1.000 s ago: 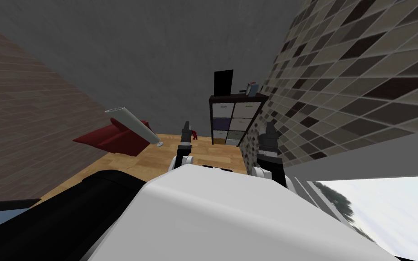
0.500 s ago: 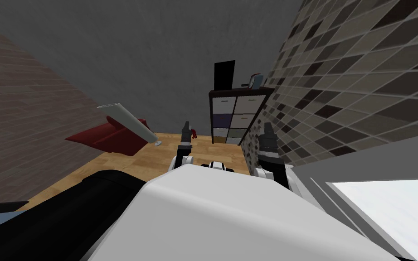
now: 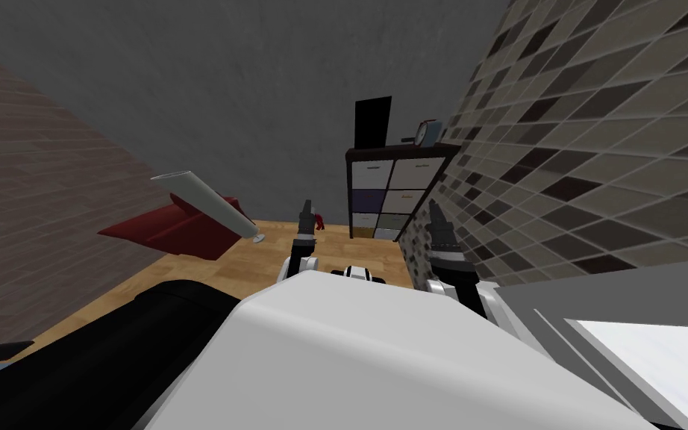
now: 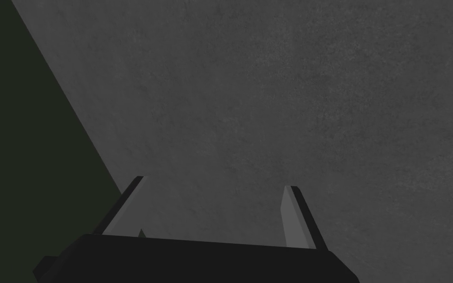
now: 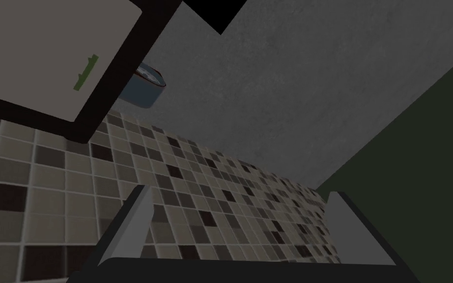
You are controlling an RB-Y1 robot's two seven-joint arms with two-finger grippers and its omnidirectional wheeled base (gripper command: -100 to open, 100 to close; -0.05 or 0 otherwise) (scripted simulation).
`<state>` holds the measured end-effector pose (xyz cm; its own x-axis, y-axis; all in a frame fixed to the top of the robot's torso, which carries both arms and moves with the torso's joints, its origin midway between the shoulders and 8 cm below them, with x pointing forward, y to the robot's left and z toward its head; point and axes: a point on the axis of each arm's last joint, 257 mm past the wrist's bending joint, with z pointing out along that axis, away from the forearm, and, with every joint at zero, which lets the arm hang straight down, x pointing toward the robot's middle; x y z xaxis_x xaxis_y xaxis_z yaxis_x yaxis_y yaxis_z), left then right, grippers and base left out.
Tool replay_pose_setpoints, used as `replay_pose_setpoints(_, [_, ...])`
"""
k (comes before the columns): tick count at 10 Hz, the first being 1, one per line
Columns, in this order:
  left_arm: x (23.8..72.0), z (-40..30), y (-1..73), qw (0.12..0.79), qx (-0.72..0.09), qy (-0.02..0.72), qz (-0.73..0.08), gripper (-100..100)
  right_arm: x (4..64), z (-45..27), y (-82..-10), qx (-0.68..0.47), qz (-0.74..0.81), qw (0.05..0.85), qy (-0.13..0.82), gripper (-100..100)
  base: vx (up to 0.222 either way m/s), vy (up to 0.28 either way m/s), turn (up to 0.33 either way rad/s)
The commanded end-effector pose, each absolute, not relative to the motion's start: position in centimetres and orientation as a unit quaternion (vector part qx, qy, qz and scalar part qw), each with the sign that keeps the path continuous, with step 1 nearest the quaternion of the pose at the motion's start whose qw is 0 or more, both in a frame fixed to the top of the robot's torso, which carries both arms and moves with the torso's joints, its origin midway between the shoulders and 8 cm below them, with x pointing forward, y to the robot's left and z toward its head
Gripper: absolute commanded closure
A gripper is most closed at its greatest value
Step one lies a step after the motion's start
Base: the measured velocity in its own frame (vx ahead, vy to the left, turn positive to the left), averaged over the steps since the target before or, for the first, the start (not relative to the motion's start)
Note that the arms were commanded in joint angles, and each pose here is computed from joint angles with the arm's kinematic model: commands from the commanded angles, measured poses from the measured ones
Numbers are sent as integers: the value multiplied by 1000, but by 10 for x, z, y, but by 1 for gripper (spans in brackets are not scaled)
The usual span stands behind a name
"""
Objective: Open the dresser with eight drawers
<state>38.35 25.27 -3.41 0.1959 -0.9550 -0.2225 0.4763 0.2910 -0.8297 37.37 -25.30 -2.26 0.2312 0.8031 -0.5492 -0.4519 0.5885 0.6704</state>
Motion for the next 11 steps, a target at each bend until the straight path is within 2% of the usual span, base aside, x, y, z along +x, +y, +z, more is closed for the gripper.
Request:
replay_pose_setpoints(1, [383,-34,253,707,-313,382,-506,0,374,-25,-258,147,357,782,490,-100,151,83,-14])
replay_pose_setpoints(11, [383,-34,253,707,-313,382,-506,0,373,-30,-289,-47,86,827,554,-100,144,93,-16])
